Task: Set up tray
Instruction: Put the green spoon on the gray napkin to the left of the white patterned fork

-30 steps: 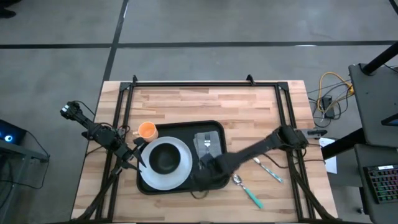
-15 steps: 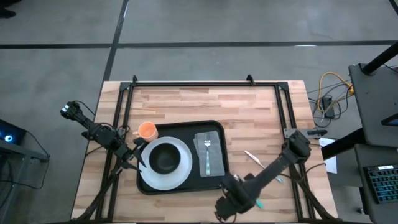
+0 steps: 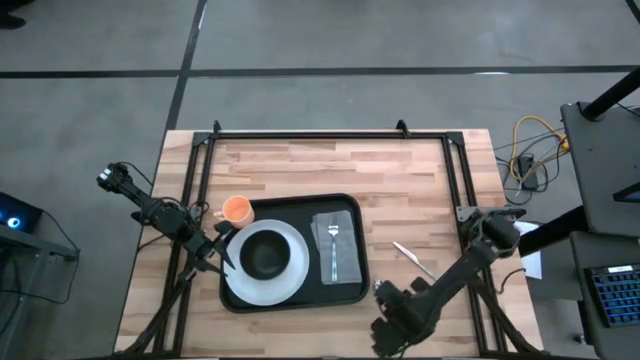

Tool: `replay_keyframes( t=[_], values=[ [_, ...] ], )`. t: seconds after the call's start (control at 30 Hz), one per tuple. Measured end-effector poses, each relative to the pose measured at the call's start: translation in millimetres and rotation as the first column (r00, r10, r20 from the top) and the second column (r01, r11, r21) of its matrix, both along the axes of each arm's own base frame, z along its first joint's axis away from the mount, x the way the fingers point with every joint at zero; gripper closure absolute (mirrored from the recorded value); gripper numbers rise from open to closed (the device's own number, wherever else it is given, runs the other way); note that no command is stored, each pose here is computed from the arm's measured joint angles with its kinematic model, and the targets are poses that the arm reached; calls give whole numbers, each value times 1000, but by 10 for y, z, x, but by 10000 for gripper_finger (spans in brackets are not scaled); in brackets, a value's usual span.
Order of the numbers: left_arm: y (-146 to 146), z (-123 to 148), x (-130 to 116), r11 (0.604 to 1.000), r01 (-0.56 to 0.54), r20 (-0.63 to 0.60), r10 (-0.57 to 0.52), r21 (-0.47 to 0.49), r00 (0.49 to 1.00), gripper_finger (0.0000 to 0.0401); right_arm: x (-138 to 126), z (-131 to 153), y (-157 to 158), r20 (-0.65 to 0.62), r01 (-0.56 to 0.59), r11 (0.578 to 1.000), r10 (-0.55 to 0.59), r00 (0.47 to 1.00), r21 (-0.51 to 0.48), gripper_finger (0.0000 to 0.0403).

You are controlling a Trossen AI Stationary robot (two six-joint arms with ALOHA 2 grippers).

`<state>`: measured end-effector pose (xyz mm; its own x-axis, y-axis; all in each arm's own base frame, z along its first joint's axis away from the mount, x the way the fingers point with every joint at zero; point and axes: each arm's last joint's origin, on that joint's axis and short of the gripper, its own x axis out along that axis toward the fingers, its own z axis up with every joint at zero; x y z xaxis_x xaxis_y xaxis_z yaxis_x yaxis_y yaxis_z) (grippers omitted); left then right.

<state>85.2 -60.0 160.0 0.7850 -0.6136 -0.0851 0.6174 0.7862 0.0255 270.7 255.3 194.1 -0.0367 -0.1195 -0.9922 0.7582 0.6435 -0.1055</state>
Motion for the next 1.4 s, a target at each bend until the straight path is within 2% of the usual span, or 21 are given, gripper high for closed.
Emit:
replay_keyframes(
  t=[0.23,0.37,0.63,0.83,1.07,1.17,1.4],
  values=[
    [0,0,0,1000,0,0,0,0,1000,305,-308,-16,-286,227,52,983,-91,970,173,314],
    [0,-1,0,1000,-1,0,1,0,1000,305,-415,-35,-395,278,59,972,-123,953,229,300],
    [0,-1,0,1000,0,0,0,0,1000,305,-477,-139,-448,245,47,977,-99,965,210,247],
    [0,0,0,1000,0,0,0,0,1000,305,-411,-190,-362,205,18,973,-67,976,231,220],
    [0,0,0,1000,0,0,0,0,1000,305,-289,-360,-225,147,-66,974,34,989,215,229],
    [0,1,0,1000,0,0,0,0,1000,305,-301,-429,-236,103,-50,983,32,994,179,237],
    [0,-1,0,1000,0,0,0,0,1000,305,-312,-459,-247,115,-43,981,22,993,190,255]
  ],
)
